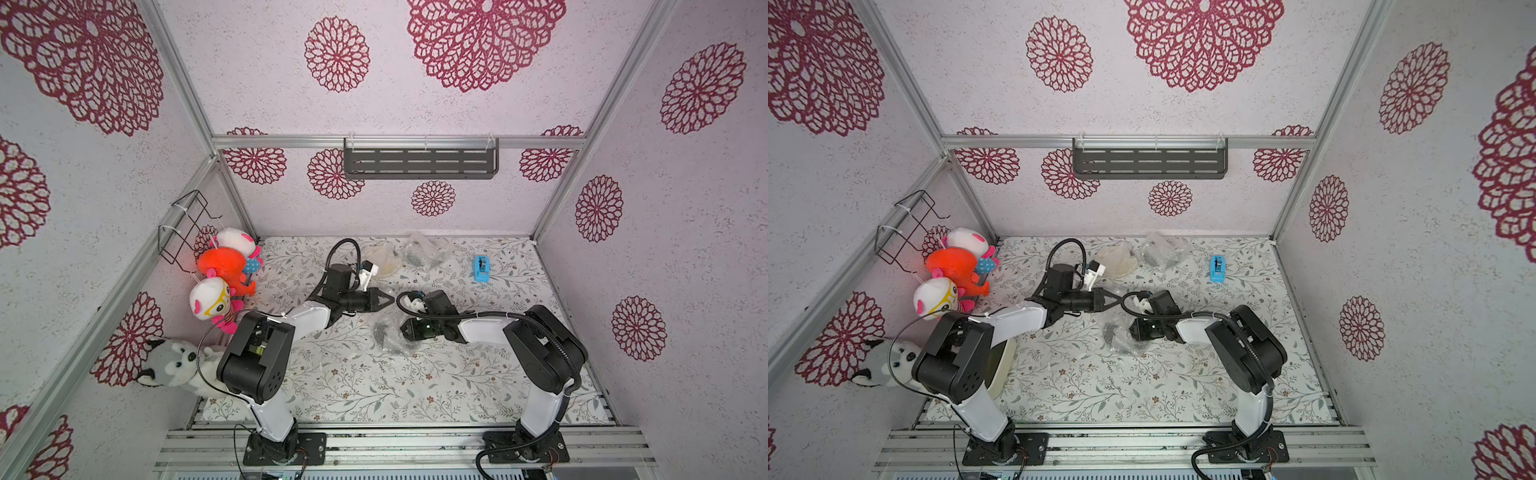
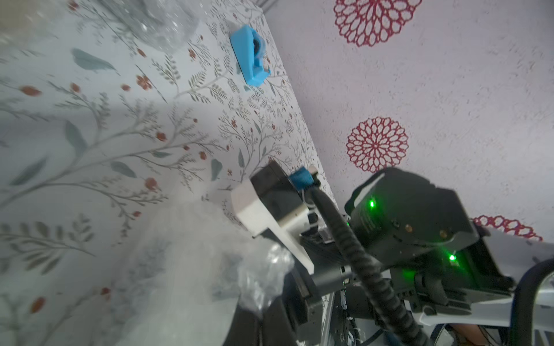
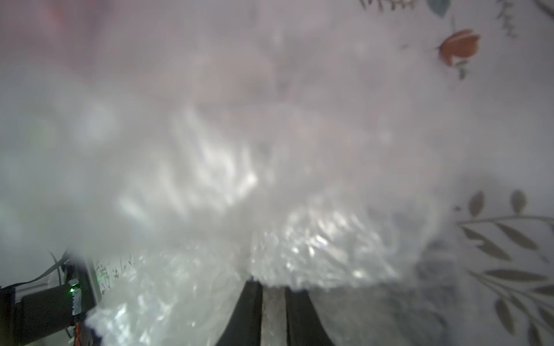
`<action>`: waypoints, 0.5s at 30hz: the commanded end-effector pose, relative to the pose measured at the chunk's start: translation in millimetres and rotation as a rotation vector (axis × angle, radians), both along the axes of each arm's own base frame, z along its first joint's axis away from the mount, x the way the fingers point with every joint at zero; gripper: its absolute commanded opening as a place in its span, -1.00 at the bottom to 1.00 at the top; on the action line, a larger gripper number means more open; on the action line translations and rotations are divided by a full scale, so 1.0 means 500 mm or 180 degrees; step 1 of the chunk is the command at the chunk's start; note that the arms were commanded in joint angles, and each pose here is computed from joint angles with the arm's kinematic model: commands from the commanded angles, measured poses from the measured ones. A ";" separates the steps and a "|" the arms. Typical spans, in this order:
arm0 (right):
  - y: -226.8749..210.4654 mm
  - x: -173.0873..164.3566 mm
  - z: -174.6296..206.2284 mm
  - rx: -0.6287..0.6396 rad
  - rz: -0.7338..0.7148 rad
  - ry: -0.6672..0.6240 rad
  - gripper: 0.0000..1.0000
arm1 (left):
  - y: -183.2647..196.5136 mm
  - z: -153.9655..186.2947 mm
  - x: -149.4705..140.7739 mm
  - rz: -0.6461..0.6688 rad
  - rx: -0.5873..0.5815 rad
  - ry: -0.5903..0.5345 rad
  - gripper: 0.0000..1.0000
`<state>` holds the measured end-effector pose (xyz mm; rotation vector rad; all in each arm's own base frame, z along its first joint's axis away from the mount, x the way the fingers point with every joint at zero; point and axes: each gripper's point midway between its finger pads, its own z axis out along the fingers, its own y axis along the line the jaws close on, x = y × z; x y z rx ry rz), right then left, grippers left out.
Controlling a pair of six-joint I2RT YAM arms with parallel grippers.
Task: Wrap dinner plates in bubble wrap
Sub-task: Wrap the plate in the bubble wrap.
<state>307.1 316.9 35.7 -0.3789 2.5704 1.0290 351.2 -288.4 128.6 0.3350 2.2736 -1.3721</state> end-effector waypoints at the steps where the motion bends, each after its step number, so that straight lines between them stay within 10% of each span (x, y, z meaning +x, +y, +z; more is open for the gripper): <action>1: -0.058 -0.036 -0.084 -0.0325 -0.0453 0.0691 -0.61 | -0.040 -0.005 -0.039 -0.0044 -0.0030 -0.0006 -1.00; 15: -0.084 0.060 0.043 0.0235 -0.1370 0.0339 -0.38 | -0.050 -0.289 -0.174 -0.0531 0.1172 0.0607 -1.00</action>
